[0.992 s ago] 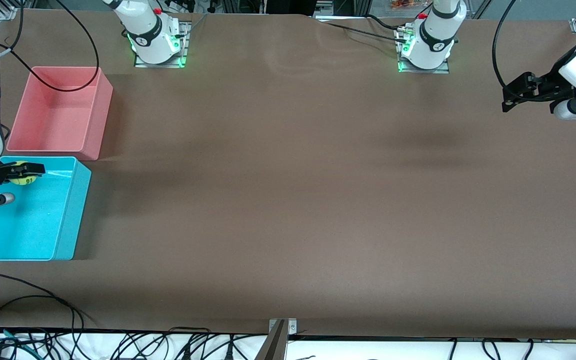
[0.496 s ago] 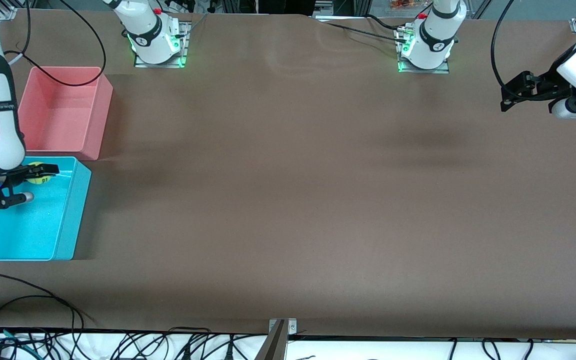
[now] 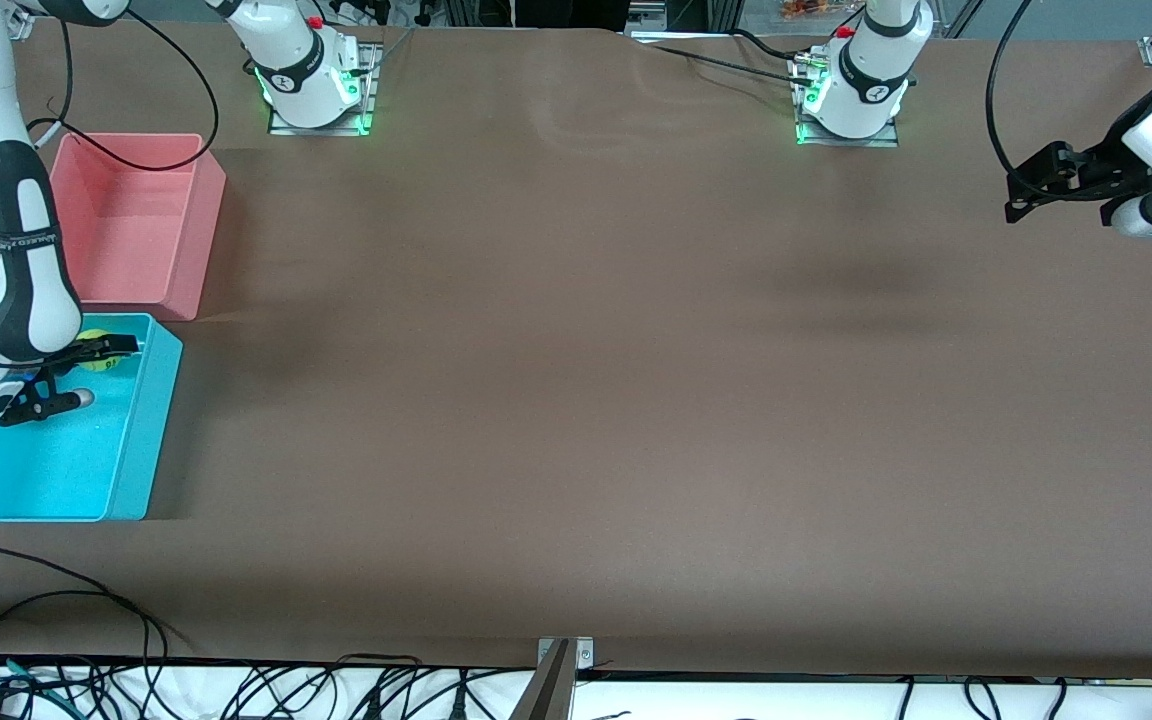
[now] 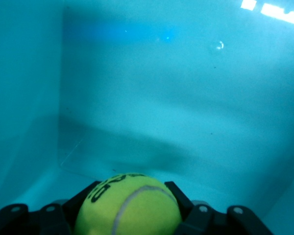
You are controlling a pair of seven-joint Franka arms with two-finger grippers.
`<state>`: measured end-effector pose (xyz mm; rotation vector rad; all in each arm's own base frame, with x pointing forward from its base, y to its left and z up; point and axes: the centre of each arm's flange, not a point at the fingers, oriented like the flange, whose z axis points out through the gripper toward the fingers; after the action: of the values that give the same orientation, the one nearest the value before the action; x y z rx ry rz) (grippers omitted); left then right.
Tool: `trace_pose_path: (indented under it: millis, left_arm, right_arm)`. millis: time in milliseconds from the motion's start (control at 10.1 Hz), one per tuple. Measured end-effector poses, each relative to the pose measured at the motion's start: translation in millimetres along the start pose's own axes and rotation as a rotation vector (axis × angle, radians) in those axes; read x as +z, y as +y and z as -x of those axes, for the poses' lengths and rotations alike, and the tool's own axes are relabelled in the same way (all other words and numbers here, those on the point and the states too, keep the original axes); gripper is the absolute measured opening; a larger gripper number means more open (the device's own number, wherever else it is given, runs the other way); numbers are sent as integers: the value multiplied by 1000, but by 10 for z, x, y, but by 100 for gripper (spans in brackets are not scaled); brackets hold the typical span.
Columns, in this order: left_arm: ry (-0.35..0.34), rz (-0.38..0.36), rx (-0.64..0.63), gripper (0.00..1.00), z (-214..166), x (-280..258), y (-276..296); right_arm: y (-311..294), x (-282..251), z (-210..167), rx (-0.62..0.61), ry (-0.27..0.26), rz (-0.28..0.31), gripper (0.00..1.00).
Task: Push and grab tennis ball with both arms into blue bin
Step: 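Open the right gripper to drop the ball into the blue bin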
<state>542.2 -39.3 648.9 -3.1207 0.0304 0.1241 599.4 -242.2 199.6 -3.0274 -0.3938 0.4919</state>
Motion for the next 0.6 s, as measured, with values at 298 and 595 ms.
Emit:
trace_pose_path:
  millis: [298,595]
  left_arm:
    - [-2,11,-14,100,-2,2,-73]
    - [-3,14,-11,100,-1,2,-58]
  right_arm:
    - [-3,27,-7,-4,-2,-3,96]
    - [-28,-125,-39,-10,17,5,100]
